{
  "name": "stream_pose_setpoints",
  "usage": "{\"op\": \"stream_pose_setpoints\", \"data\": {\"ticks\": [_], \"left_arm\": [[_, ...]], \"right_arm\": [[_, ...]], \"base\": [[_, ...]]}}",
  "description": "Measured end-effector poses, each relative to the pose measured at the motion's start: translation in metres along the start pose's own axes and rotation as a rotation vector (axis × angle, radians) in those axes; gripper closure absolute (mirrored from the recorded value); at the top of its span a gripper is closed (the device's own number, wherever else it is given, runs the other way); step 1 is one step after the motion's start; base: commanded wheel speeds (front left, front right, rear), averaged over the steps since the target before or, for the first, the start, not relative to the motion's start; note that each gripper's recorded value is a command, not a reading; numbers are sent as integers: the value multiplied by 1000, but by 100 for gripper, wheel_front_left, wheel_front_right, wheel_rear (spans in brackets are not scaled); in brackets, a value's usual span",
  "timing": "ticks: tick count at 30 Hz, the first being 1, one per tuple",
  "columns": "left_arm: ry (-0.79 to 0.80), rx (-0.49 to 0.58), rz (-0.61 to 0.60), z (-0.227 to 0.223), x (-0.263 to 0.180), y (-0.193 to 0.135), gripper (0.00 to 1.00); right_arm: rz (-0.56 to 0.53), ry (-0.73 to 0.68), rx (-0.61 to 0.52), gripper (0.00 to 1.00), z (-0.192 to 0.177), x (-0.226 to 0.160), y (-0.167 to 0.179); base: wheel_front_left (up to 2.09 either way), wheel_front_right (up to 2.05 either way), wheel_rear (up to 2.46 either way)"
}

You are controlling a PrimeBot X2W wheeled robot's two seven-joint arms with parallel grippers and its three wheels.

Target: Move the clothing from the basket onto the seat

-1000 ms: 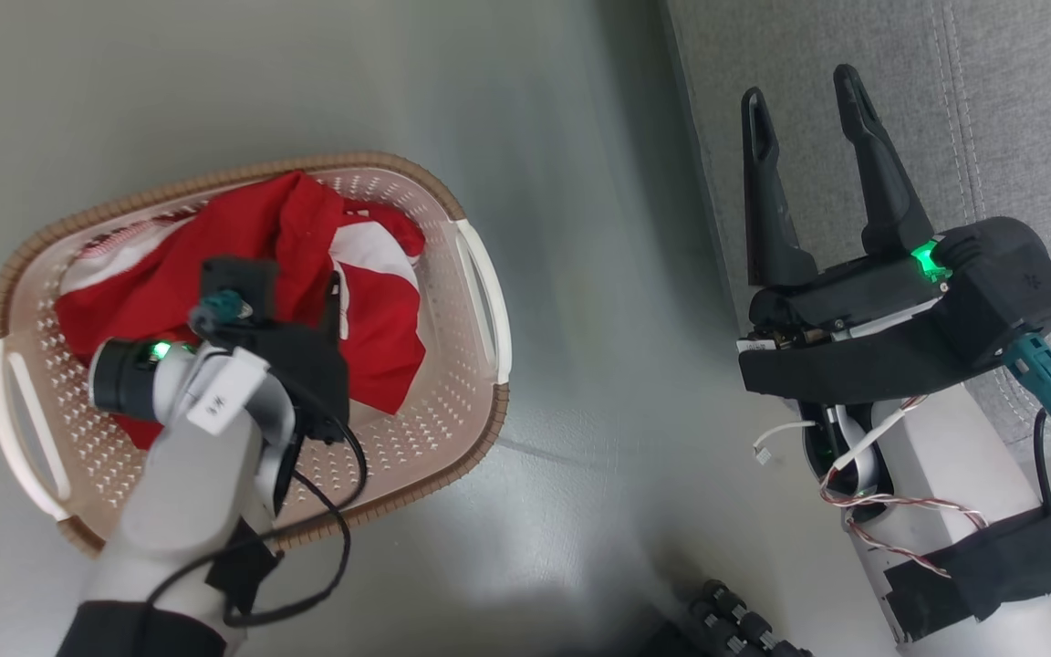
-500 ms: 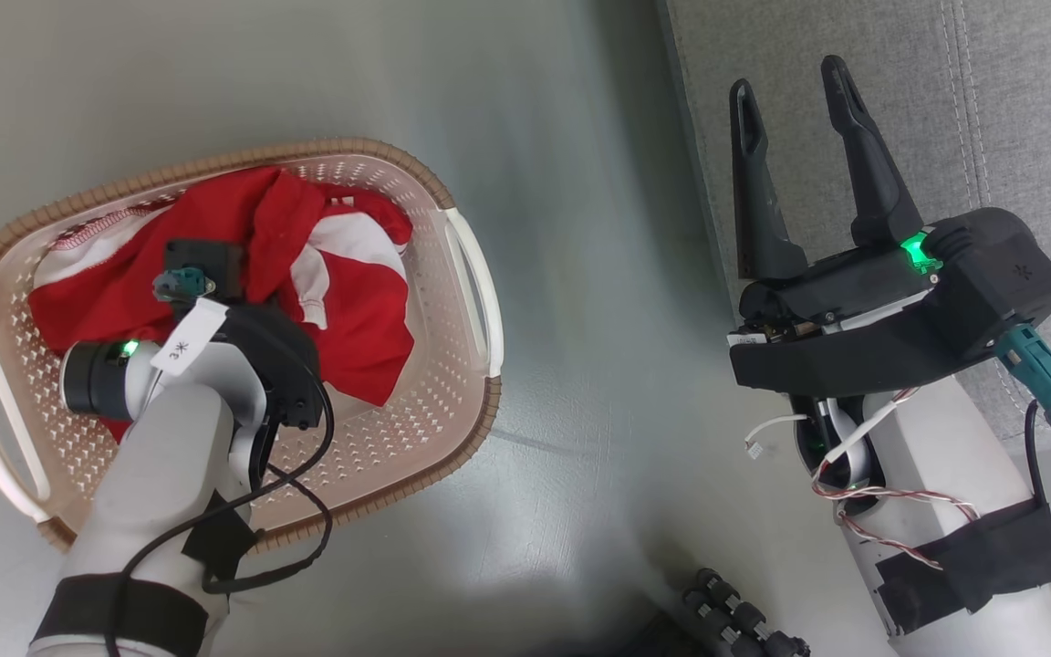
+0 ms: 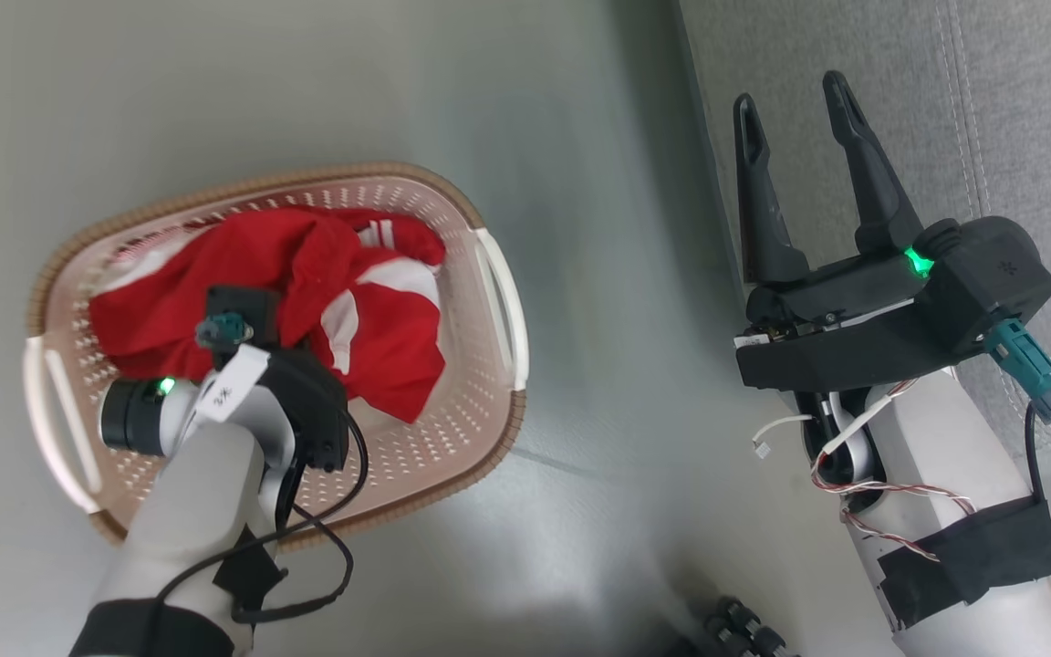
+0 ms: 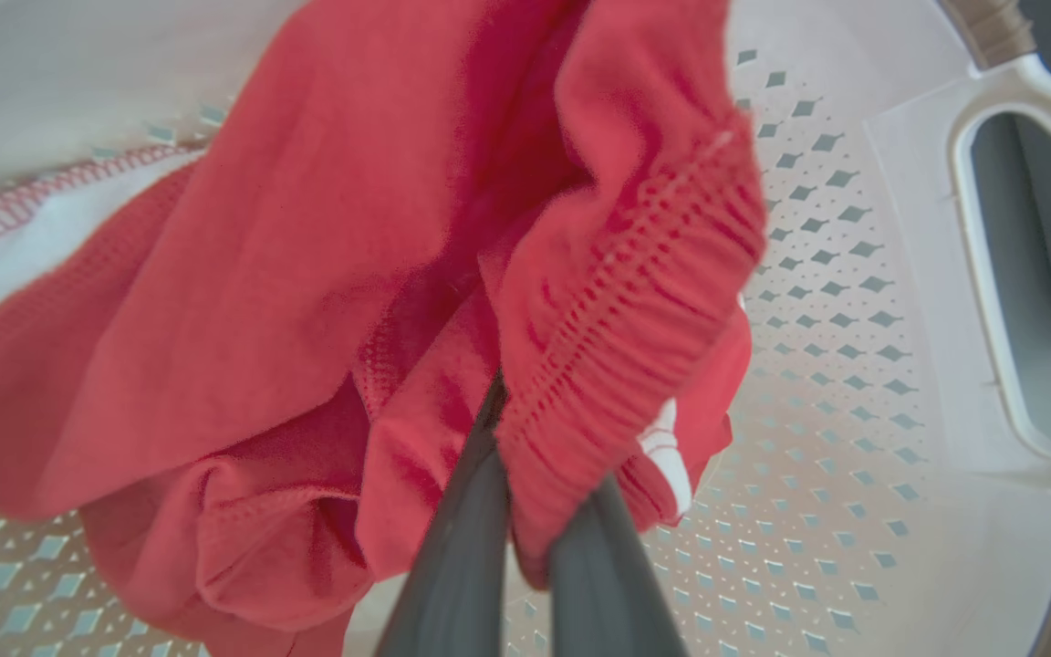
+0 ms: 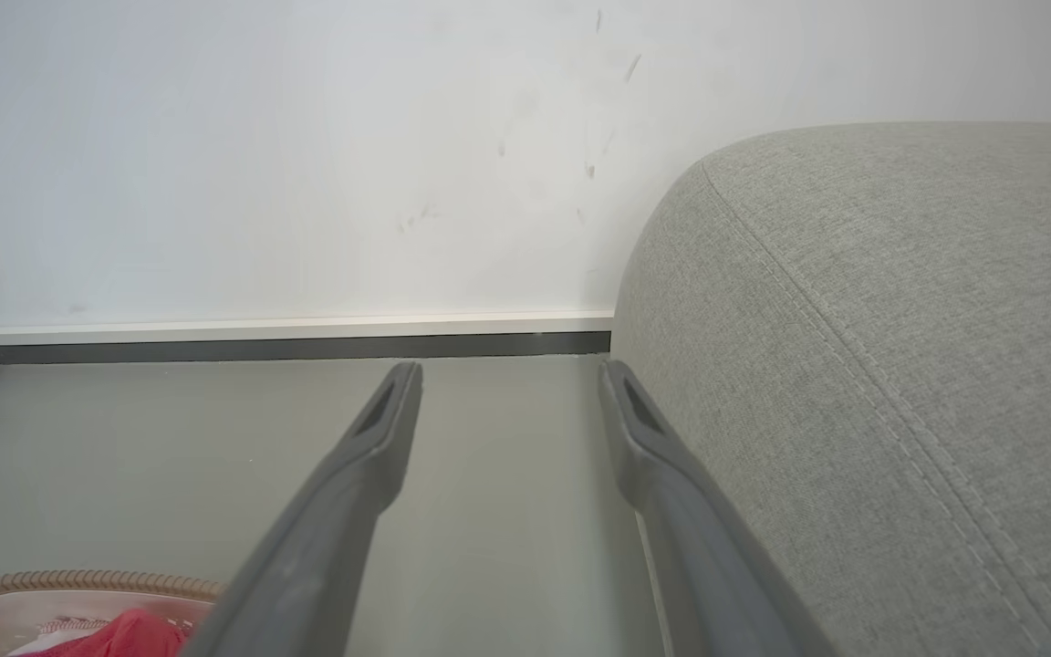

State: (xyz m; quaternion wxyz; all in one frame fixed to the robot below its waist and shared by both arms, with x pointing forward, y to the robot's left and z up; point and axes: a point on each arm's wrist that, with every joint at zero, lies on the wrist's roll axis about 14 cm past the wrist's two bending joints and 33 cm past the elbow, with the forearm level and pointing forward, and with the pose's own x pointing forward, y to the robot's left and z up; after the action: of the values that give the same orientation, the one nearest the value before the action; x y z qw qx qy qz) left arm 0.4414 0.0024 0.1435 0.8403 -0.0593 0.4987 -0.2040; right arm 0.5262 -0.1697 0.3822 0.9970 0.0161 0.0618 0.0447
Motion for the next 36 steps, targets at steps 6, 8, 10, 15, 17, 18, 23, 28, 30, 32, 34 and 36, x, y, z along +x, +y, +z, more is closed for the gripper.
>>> {"op": "stream_pose_setpoints", "data": {"ticks": [6,8,10,15,17,18,23,28,30,32,34,36], "left_arm": [[-79,-20,16,16,-20,5,100],[-112,-17,16,23,-27,6,100],[-144,-15,17,30,-36,6,100],[-236,4,28,50,-58,7,100],[-277,6,27,58,-68,6,100],[-293,7,30,62,-73,6,100],[-390,11,41,88,-99,3,100],[-469,-6,43,105,-122,2,100],[-502,-2,47,113,-133,1,100],[-541,3,49,122,-144,-1,100],[-575,6,50,128,-156,-3,100],[-607,11,52,133,-167,-5,100]], "right_arm": [[18,-15,-3,0,11,-2,5],[22,-18,-5,0,15,-5,6],[28,-16,-1,0,16,-8,8],[36,-11,6,0,22,-19,14],[39,-11,9,0,25,-24,16],[39,-12,9,0,27,-27,16],[47,-12,9,0,34,-42,19],[56,-25,12,0,43,-52,24],[63,-31,15,0,47,-56,27],[71,-46,15,0,54,-59,31],[81,-64,16,0,62,-62,34],[88,-78,17,0,68,-66,37]], "base": [[0,0,0],[0,0,0],[0,0,0],[0,0,0],[0,0,0],[0,0,0],[0,0,0],[0,0,0],[0,0,0],[0,0,0],[0,0,0],[0,0,0]]}}
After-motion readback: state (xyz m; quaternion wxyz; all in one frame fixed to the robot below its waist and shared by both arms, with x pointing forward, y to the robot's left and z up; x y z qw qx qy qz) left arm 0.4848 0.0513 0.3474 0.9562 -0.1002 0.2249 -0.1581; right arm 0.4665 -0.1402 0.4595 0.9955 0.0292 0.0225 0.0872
